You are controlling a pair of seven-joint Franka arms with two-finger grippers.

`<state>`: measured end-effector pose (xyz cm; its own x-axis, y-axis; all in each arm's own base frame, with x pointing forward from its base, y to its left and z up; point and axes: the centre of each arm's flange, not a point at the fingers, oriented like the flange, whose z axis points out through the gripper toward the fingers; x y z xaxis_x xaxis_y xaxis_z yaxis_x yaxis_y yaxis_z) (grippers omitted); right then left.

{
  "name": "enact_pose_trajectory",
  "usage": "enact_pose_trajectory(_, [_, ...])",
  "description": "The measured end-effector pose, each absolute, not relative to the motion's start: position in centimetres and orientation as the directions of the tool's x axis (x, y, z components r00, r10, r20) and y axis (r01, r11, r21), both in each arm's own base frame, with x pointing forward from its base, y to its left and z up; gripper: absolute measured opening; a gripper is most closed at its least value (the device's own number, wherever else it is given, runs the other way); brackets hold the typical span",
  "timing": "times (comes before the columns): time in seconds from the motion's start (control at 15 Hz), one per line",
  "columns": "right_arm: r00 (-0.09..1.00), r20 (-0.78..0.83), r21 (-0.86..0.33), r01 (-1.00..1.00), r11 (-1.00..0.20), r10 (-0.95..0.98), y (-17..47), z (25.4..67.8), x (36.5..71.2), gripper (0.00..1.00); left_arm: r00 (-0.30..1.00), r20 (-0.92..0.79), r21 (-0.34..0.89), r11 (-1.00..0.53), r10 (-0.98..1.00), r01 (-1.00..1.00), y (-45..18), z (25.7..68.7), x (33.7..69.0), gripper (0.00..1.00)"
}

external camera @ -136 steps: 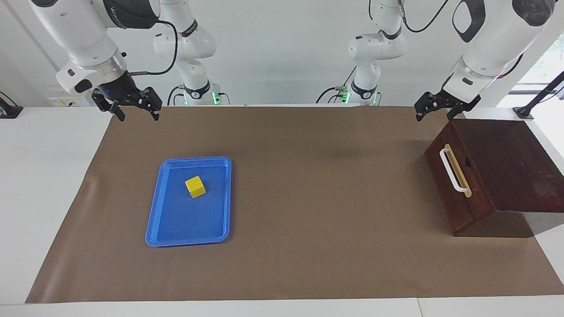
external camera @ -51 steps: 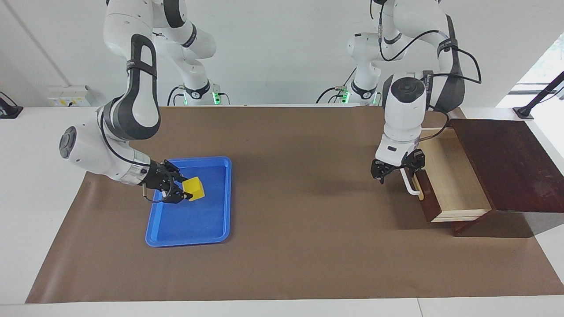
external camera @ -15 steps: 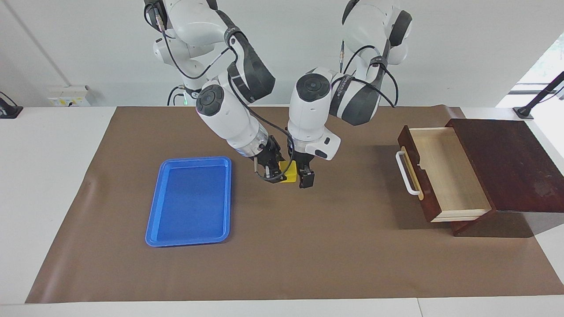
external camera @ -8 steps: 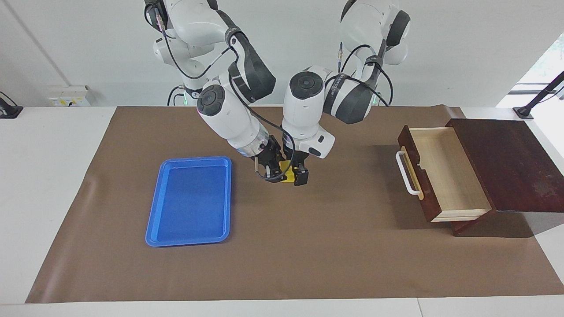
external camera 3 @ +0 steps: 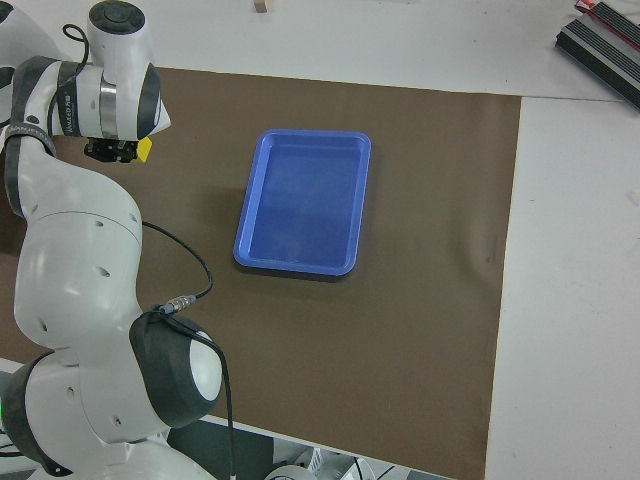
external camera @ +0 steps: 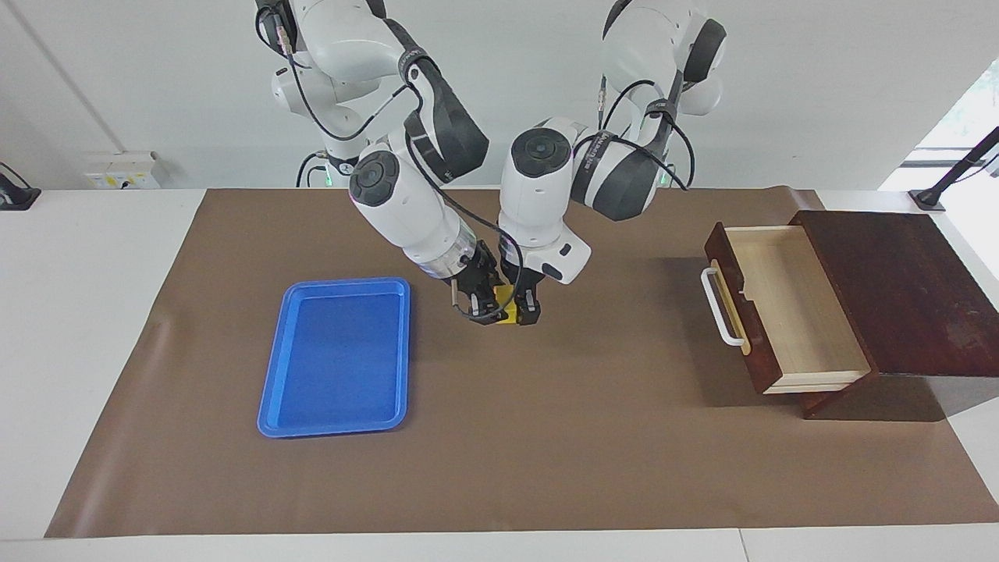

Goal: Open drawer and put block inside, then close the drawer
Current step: 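Grasp the yellow cube with the left gripper from the right gripper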

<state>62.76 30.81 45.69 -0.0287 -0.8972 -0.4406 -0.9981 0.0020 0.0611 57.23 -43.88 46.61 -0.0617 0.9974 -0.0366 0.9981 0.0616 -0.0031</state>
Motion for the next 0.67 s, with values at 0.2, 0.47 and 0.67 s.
enact_pose_trajectory(0.2, [-0.03,-0.441,0.062,-0.998,0.003,-0.897,30.81,45.69,62.76,0.56,-0.059,-0.037,-0.003,0.059,0.998,0.998,-43.88,46.61,57.23,0.58])
enact_pose_trajectory(0.47, [-0.03,-0.44,0.062,-0.998,0.003,-0.897,30.8,45.69,62.77,0.56,-0.058,-0.037,-0.003,0.058,0.998,0.998,-43.88,46.62,57.24,0.58])
enact_pose_trajectory(0.67, [-0.031,-0.441,0.062,-0.998,0.004,-0.897,30.79,45.69,62.77,0.56,-0.057,-0.037,-0.002,0.057,0.998,0.998,-43.89,46.62,57.24,0.58])
